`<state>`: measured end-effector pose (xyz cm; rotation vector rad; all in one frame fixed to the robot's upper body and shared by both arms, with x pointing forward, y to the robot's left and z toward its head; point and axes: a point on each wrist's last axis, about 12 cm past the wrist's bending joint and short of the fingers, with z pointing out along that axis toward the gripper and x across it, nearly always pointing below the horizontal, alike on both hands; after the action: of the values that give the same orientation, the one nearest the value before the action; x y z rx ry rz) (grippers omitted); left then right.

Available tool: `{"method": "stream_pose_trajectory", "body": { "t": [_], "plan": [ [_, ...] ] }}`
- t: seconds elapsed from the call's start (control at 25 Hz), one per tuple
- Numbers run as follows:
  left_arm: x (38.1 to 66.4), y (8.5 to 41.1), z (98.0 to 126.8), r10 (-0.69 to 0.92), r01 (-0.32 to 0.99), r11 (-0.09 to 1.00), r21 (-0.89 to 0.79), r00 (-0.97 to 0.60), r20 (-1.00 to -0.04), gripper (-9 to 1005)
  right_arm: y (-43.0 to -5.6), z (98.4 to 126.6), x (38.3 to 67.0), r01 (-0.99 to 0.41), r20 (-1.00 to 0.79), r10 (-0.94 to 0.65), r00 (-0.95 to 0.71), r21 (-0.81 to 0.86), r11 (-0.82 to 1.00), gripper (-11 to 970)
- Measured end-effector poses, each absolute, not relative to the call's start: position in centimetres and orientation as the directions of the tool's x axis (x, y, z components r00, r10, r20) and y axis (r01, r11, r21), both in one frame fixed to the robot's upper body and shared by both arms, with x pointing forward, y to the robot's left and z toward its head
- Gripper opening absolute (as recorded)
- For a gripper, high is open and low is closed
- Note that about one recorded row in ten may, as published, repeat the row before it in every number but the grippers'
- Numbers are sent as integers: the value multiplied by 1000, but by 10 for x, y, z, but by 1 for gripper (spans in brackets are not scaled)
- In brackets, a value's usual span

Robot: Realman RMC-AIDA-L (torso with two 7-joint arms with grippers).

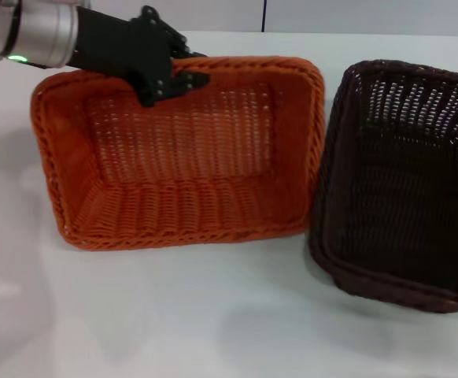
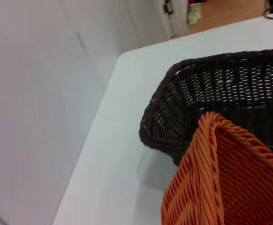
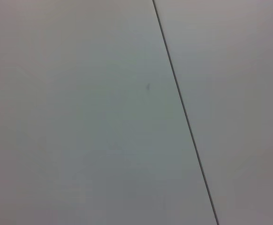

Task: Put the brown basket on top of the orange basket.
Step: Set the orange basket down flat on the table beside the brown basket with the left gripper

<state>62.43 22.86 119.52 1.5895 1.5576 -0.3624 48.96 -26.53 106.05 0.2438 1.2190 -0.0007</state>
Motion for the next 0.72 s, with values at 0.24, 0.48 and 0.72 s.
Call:
{"method": "stream_pose_trajectory", "body": {
  "t": [0.24,0.48,0.72],
  "plan": [
    [631,215,1195,668,920,138,367,187,-720,176,-263,1062,492,121,-928,134,349,186,975,827],
    [635,212,1198,674,912,157,380,183,-716,255,-261,1063,494,112,-925,138,353,188,976,827],
    [639,210,1207,690,898,141,418,213,-692,443,-260,1065,496,104,-923,140,357,189,976,827]
  ]
}}
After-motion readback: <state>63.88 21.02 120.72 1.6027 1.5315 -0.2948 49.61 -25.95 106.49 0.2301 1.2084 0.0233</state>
